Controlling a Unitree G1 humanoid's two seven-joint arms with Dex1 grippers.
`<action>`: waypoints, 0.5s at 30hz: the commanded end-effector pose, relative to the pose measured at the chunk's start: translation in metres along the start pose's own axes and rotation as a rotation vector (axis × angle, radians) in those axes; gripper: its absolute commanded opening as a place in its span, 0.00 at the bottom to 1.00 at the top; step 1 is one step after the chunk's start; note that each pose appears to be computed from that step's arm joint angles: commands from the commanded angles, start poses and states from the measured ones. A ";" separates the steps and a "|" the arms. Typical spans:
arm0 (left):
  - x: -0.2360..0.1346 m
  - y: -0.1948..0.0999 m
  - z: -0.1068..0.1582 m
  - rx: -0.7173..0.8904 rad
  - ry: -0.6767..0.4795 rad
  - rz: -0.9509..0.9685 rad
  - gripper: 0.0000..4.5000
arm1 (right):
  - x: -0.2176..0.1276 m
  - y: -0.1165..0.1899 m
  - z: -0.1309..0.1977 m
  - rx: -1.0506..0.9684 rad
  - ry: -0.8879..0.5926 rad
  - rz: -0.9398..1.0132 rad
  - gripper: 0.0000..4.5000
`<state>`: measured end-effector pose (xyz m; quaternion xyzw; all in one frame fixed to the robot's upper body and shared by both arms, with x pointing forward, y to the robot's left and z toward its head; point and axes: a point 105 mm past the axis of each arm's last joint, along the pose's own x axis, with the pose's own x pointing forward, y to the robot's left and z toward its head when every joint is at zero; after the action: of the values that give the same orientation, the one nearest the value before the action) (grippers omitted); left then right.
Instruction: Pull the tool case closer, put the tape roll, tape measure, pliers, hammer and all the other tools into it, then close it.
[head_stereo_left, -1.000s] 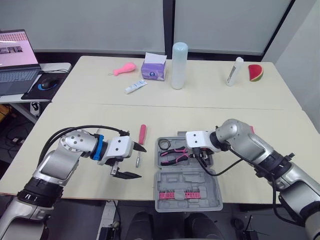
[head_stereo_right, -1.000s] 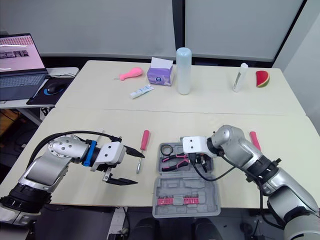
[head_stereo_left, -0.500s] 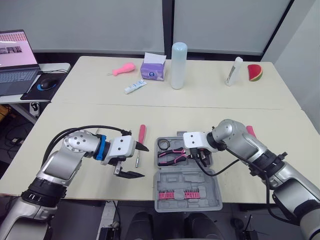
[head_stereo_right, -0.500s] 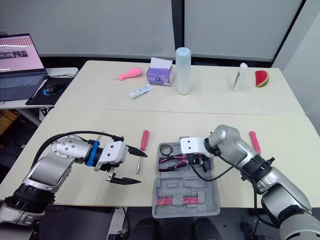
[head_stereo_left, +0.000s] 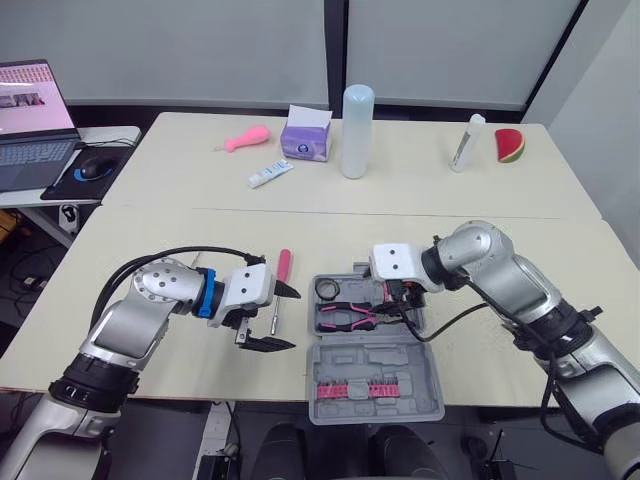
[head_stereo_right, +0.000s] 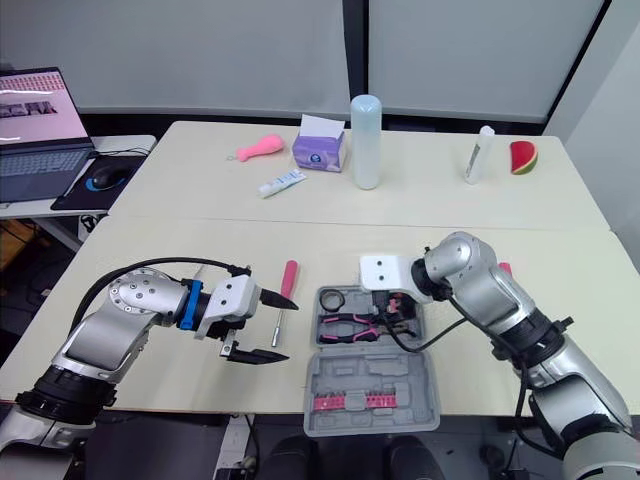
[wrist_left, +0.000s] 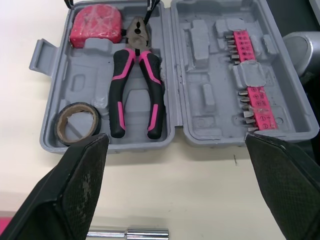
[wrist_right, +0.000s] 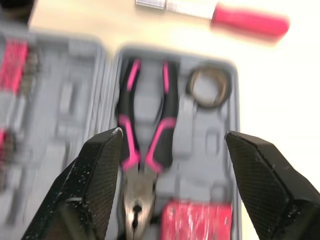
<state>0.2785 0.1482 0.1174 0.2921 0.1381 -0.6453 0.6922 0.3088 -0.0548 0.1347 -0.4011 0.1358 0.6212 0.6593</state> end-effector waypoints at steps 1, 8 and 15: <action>-0.005 0.000 0.009 0.029 -0.021 0.020 1.00 | 0.002 0.002 0.003 0.022 -0.038 -0.053 0.53; -0.004 -0.005 0.010 0.009 -0.032 0.023 1.00 | 0.027 0.001 -0.010 0.091 -0.027 -0.114 0.21; -0.005 -0.007 0.008 -0.012 -0.033 0.031 1.00 | 0.043 -0.003 -0.024 0.132 0.017 -0.123 0.00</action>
<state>0.2697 0.1456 0.1144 0.2703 0.1426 -0.6452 0.7002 0.3245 -0.0439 0.0848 -0.3583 0.1732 0.5665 0.7216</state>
